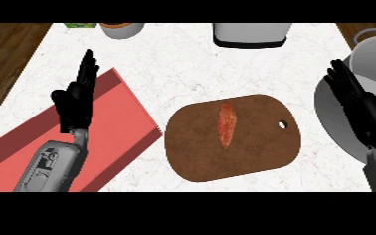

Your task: Pick the sweet potato from the cutting board and place it in the pot

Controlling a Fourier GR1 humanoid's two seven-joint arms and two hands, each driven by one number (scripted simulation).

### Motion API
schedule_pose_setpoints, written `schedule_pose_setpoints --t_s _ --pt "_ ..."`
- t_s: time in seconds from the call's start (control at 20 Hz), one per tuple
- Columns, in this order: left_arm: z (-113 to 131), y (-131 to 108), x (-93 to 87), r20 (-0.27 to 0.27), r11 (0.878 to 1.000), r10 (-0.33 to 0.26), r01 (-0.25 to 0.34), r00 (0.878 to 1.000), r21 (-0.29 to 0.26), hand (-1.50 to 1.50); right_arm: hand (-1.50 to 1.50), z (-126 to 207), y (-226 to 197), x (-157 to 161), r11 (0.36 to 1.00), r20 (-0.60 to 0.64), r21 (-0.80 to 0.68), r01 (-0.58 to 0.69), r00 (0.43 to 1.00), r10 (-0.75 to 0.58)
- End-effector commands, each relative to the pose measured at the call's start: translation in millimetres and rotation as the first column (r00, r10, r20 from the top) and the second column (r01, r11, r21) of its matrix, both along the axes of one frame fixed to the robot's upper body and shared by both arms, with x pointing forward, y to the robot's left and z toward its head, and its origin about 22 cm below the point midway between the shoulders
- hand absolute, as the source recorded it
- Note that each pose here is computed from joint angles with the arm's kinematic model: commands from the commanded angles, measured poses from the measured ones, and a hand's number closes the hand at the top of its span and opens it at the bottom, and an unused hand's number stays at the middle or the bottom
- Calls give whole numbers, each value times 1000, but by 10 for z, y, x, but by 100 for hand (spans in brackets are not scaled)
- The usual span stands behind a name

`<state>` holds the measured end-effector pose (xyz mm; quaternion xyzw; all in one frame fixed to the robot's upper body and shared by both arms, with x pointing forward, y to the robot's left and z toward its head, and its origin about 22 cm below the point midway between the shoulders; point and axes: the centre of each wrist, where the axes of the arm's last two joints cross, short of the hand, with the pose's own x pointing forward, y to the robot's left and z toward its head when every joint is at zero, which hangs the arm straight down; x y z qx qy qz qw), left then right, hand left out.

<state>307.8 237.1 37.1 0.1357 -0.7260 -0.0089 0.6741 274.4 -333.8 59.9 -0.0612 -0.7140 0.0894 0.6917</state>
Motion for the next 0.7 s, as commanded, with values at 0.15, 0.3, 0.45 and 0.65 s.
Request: schedule_pose_setpoints --t_s 0.15,0.3,0.45,0.65 --pt "342 -167 74 129 992 -103 111 986 -58 0 150 487 295 487 874 229 154 -462 877 423" --pt "333 -169 81 125 989 -118 128 985 -75 0 150 1255 91 463 819 222 -419 -392 830 511" --pt "405 -48 68 155 973 -163 185 974 -136 0 -150 419 -101 688 871 255 -197 -449 835 488" --pt "584 65 153 166 974 -155 179 974 -141 0 -150 325 -155 680 768 369 -264 -584 675 639"
